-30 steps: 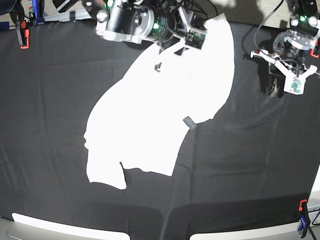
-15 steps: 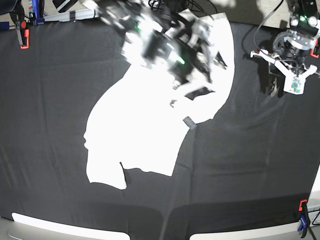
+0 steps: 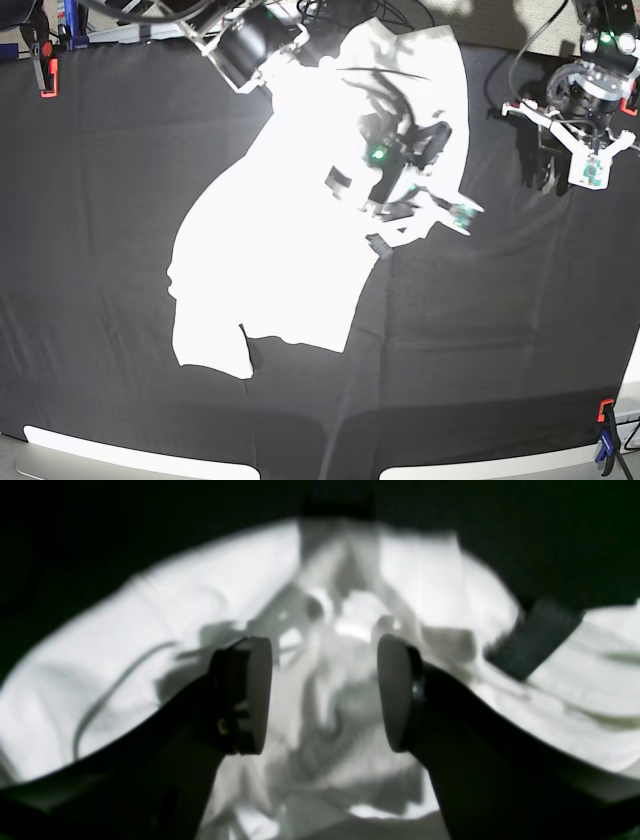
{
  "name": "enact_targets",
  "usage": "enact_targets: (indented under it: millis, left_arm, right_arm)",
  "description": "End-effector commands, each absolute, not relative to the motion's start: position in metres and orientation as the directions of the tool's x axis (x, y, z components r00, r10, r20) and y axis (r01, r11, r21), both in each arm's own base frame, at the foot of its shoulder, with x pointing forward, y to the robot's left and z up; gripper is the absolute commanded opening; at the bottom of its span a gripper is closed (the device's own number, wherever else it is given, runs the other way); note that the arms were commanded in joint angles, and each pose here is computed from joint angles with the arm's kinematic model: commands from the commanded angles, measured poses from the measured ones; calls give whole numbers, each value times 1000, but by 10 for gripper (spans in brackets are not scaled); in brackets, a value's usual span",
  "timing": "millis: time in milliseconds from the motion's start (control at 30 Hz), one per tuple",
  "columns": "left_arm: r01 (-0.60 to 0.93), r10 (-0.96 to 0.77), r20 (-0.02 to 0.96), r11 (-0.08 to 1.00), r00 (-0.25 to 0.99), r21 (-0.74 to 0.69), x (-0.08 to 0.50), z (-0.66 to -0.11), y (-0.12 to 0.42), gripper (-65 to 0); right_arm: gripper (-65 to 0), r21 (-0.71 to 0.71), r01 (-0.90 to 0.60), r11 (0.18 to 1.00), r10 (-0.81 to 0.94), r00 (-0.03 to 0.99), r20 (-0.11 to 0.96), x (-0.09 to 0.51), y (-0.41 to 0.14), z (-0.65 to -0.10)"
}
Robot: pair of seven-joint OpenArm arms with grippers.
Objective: Layout the t-shirt on the table in an organized manner, then fold the t-shirt properly
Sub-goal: 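Regrasp the t-shirt fabric with the right gripper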
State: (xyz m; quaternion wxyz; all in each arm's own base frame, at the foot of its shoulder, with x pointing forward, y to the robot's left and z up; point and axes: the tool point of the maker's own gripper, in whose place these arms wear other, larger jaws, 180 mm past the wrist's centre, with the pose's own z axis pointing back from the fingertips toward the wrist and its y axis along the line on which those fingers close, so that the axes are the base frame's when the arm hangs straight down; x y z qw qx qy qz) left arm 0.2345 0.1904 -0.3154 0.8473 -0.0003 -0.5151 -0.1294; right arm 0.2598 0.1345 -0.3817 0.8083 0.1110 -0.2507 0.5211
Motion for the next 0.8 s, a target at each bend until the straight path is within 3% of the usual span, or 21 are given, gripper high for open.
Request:
enact_targets:
  millis: [0,433,533,667,767]
  left_arm:
    - [214,-221,892,966,396,144,239,-304,191,-520]
    - [214,-221,891,966,396,144,238,-304,192,-520]
    - [214,-221,891,966,396,144,238,-304,192,-520]
    - [214,-221,891,966,396,144,238,-304,191,-520]
    - [214,-221,891,966,396,144,238,-304,191,-520]
  right_arm:
    - [-319,-74,-901,427,751,307,585,266,151,-363]
    - [-333,40,-908,417,697,347,627,255,169,-394]
    - [-439,39,-908,417,693,346,632,256,169,-395]
    - [-640,-31,-907,419,703,303,644,266,167,-393]
    - [-650,-133,-900,416,739,249,626,278,159,-394]
